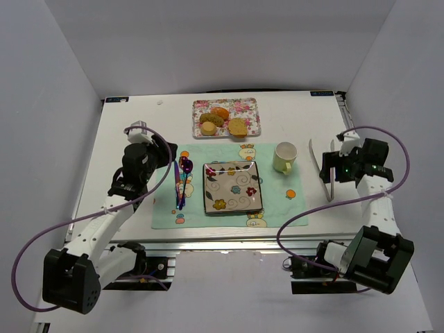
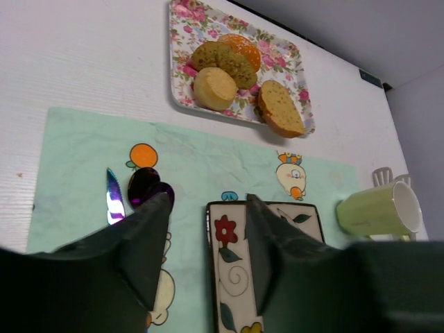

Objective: Place the bread

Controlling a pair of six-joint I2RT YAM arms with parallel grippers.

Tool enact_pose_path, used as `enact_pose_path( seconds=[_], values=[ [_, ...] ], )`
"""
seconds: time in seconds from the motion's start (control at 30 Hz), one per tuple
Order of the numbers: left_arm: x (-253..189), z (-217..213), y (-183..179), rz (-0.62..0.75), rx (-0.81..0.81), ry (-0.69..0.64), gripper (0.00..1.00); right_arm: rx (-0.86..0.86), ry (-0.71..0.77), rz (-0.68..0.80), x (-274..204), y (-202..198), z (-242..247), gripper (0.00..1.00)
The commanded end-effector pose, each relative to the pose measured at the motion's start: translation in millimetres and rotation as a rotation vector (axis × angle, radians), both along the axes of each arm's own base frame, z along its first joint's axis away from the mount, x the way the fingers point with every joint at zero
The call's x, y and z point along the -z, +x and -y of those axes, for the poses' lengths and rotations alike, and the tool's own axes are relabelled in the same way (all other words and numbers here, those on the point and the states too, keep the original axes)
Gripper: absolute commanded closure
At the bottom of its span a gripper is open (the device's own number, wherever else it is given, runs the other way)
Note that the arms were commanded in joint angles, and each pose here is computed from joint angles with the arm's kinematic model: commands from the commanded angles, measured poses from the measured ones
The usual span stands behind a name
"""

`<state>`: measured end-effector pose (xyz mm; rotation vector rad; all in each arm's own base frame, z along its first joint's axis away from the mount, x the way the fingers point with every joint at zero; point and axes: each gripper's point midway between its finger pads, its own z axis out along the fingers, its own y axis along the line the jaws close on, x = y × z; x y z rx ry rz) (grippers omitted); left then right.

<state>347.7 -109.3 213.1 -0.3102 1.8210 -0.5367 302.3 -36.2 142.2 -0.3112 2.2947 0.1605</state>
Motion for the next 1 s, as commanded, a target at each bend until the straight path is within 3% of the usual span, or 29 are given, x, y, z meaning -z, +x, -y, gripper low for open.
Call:
enact_pose_path(
  seconds=[0.0,0.13,0.23,0.73,0.97],
  values=[
    [-4.6,8.2,1.6,0.026,0.046,-0.011,0.4,0.153,-0.085,-0.151,34.2,-27.5,24.7,0.11],
    [-0.6,10.2,4.7,0.015,0.058,0.004,0.37,0.192,-0.114,-0.114,48.8,-17.6,33.3,0.11],
    [1.2,10.3,6.7,0.007,0.061,0.019,0.37,0.257,-0.156,-0.167,69.2,-7.8,44.1,0.11],
    [3.2,0.3,-9.4,0.0,0.021,0.005,0.37,0.215,-0.025,-0.219,117.2,47.9,33.9,0.24],
    [-0.4,-4.6,-14.0,-0.004,0.009,0.025,0.37,0.166,0.033,-0.248,128.6,54.1,23.2,0.48]
  ],
)
